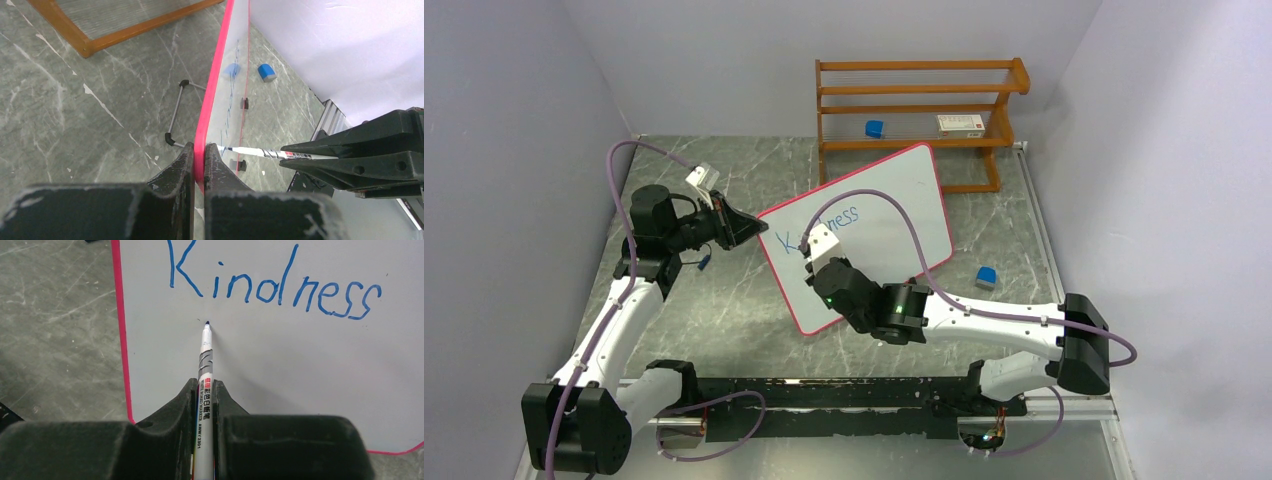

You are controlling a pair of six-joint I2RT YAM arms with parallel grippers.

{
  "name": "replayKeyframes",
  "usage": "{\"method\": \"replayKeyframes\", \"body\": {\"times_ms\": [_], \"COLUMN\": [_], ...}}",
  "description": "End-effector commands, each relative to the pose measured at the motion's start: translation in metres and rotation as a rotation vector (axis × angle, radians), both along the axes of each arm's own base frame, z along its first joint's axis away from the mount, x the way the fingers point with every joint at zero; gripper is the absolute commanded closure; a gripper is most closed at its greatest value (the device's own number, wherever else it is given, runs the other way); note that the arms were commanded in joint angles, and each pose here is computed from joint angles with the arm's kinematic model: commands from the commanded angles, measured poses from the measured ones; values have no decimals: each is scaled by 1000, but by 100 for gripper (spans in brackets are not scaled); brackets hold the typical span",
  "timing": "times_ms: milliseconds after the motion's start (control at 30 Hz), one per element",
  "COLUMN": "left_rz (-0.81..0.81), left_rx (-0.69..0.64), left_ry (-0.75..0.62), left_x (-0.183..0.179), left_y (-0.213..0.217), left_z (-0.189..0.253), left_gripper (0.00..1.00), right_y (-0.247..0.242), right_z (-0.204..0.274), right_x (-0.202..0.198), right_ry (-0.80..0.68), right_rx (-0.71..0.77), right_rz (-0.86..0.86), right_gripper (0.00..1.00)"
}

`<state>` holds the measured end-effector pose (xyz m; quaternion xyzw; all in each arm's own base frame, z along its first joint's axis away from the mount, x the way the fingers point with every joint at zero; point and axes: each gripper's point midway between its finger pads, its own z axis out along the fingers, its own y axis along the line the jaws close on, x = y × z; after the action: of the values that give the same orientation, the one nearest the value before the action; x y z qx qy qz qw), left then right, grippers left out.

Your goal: Write a sentence on the whiteboard

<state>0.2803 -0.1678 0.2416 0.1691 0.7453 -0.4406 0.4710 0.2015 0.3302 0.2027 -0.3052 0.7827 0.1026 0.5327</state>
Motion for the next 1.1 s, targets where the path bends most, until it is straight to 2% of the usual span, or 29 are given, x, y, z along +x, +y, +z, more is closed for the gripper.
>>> {"method": "replayKeyframes", "body": {"times_ms": [0,733,1067], "left_rz": [35,36,38], "left_rx": [64,62,64], "left_ry": [24,24,27], "left_x": [3,3,3], "left_y": [7,7,7], "left_z": [-24,-25,-25], "left_gripper": [95,95,95], "right_y": [1,-12,-12], "right_z": [5,-20,-15], "right_x": [2,-12,-12], "right_ry": [-2,88,81], "right_rx": [7,-83,-58], "right_rz": [-29,-10,-11], "right_gripper": [100,100,100]}}
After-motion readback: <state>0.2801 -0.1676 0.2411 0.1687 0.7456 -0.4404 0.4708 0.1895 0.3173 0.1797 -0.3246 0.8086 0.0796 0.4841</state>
